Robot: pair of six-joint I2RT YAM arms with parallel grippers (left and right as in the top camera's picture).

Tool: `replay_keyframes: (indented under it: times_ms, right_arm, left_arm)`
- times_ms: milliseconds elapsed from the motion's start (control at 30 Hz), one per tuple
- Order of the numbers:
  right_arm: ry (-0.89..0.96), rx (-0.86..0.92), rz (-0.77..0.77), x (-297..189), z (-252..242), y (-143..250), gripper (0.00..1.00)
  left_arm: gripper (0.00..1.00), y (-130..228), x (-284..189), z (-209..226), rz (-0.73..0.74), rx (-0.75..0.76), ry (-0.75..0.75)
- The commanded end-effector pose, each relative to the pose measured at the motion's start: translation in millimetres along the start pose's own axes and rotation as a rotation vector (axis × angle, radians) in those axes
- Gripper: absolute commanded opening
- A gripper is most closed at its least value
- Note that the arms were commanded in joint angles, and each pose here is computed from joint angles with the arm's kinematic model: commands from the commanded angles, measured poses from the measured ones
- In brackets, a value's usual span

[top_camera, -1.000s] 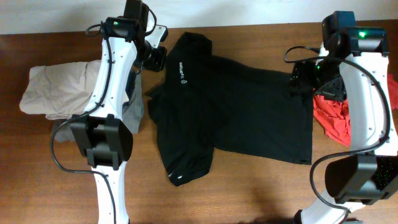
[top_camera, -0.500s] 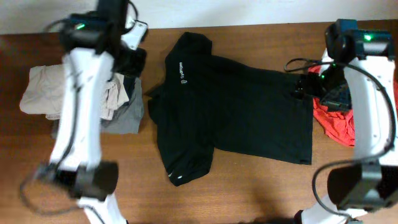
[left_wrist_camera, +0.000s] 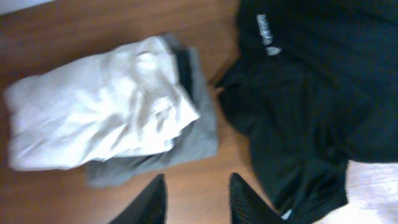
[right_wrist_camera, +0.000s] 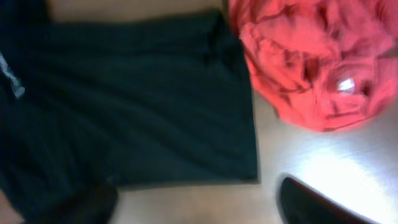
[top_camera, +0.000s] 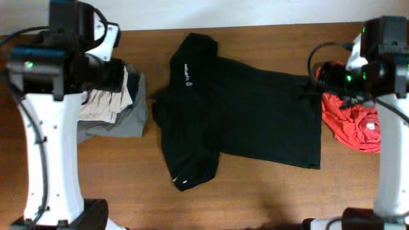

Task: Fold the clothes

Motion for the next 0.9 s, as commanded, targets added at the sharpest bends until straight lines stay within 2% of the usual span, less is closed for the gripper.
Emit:
replay_keyframes:
  times_ms: [0, 133, 167, 267, 333, 467, 567, 667, 867]
  right_arm:
    - [0.012, 0.016, 0.077, 51.7, 4.7, -7.0, 0.51]
    - [0.031, 0.004, 0.128, 99.2, 9.2, -16.3, 0.46]
    - [0.029, -0.013, 0.145, 123.6, 12.4, -20.9, 0.36]
    - [-0.01, -0.044, 0.169, 167.4, 21.9, -27.6, 0.15]
    - [-0.039, -0.04, 0.185, 194.2, 27.8, -29.4, 0.04]
    - [-0.085, -0.031, 0.239, 235.8, 34.7, -23.6, 0.04]
    - [-0.087, -0.013, 0.321, 257.6, 32.9, -8.0, 0.04]
    - [-0.062, -0.054, 0.433, 248.9, 25.3, 14.9, 0.04]
    - [0.019, -0.028, 0.626, 224.2, 9.0, 50.8, 0.04]
  left_arm:
    - [0.28, -3.7, 39.4, -31.5, 0.01, 0.068, 0.187]
    - [0.21, 3.3, 90.1, -67.5, 0.049, 0.125, 0.27]
    - [0.13, 12.5, 114.7, -85.8, 0.077, 0.156, 0.294]
    - [0.03, 27.8, 150.1, -113.5, 0.099, 0.204, 0.324]
    - [0.0, 36.6, 168.8, -129.7, 0.097, 0.236, 0.336]
    - [0.0, 59.5, 195.0, -156.1, 0.118, 0.281, 0.364]
    - [0.0, 87.5, 206.1, -168.6, 0.189, 0.299, 0.388]
    - [0.0, 109.6, 210.8, -173.3, 0.254, 0.305, 0.404]
    - [0.11, 124.0, 218.8, -172.7, 0.285, 0.308, 0.389]
Point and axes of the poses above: each gripper's point midway between its finger pads, its own x axis out along the fingers, its own z axis along the line the jaws close on, y = z × x, the point moved 3 cm from there along -x, back along the fingers, and after that the axes turned 11 degrees about x, right-handed, at the moved point
